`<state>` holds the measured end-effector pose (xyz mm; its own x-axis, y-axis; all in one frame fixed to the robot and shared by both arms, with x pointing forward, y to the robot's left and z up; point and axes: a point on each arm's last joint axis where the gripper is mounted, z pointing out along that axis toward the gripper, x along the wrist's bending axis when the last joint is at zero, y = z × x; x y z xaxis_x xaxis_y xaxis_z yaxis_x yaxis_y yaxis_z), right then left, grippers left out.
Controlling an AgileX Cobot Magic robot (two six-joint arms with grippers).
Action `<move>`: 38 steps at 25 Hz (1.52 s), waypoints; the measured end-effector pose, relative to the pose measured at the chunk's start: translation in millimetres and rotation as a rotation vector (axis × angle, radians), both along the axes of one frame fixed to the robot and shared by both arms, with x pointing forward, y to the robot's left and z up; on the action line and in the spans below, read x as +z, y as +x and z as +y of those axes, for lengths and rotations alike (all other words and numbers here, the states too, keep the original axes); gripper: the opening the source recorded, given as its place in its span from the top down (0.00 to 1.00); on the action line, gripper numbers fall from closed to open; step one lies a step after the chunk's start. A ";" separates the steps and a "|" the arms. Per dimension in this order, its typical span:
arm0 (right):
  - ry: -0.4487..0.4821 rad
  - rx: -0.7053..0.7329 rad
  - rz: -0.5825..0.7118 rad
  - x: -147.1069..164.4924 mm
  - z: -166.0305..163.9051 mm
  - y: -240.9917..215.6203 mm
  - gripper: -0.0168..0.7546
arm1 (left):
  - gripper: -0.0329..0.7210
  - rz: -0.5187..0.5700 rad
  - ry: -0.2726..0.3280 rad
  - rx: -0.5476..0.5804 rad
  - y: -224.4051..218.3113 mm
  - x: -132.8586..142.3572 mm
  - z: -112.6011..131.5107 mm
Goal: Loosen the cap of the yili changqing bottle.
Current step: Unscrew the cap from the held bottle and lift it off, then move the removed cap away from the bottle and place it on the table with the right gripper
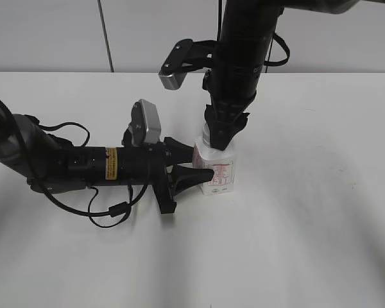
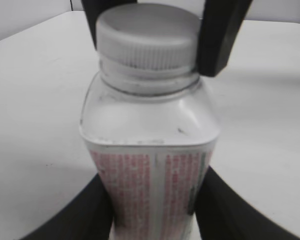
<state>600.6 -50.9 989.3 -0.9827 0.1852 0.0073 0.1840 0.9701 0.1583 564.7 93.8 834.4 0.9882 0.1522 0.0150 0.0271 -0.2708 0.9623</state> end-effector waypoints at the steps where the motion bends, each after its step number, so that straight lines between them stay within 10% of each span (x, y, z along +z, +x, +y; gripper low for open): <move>1: 0.001 0.001 -0.002 2.0 0.3 0.4 0.47 | 0.55 0.000 0.001 0.000 0.0 0.2 0.0; 16: 0.056 -0.041 -0.090 34.4 3.1 6.1 0.47 | 0.55 -0.002 0.007 -0.011 -0.7 0.8 0.0; 27: 0.122 -0.729 0.013 48.9 -0.1 3.4 0.47 | 0.55 -0.003 0.012 -0.009 -0.5 0.8 0.1; 38: 0.174 -0.909 -0.016 78.9 -46.0 10.5 0.47 | 0.55 -0.003 0.013 -0.009 -0.5 0.7 0.1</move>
